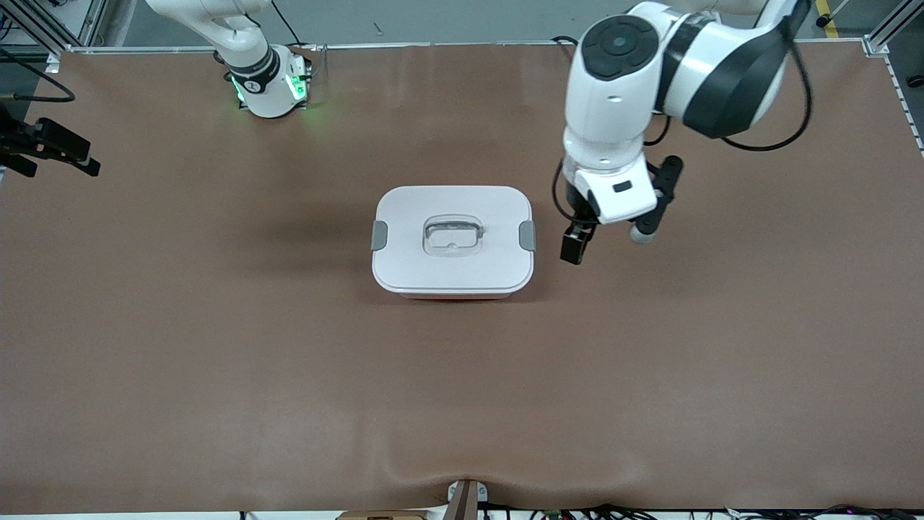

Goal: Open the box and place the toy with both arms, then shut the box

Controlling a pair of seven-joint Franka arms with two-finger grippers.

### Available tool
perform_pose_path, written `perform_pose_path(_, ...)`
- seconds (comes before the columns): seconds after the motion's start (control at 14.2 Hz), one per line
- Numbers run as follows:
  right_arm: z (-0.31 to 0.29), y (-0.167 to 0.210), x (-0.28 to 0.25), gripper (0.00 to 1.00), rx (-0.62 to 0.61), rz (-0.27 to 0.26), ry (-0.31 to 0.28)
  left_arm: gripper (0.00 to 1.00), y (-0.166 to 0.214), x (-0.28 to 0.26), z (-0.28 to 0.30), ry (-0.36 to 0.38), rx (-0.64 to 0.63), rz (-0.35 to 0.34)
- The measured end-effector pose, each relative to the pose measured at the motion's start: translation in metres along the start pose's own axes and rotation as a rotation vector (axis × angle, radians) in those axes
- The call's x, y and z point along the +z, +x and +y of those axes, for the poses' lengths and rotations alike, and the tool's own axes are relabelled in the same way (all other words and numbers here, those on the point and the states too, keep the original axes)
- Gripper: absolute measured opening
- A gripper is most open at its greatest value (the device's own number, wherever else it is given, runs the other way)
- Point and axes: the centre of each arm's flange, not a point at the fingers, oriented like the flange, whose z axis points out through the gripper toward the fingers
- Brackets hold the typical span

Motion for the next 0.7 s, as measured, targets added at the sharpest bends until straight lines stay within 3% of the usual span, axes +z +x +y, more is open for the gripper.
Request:
perform_pose_path(0.21, 0.0, 0.0, 0.0, 1.0, 0.0, 0.0, 0.0, 1.0, 0.048, 0.0, -0.01, 0.028, 0.219, -0.012)
perform_pose_path(0.7, 0.001, 0.0, 0.0, 1.0, 0.002, -0.003, 0.0, 1.0, 0.142, -0.035, -0.06, 0.071, 0.574, -0.076)
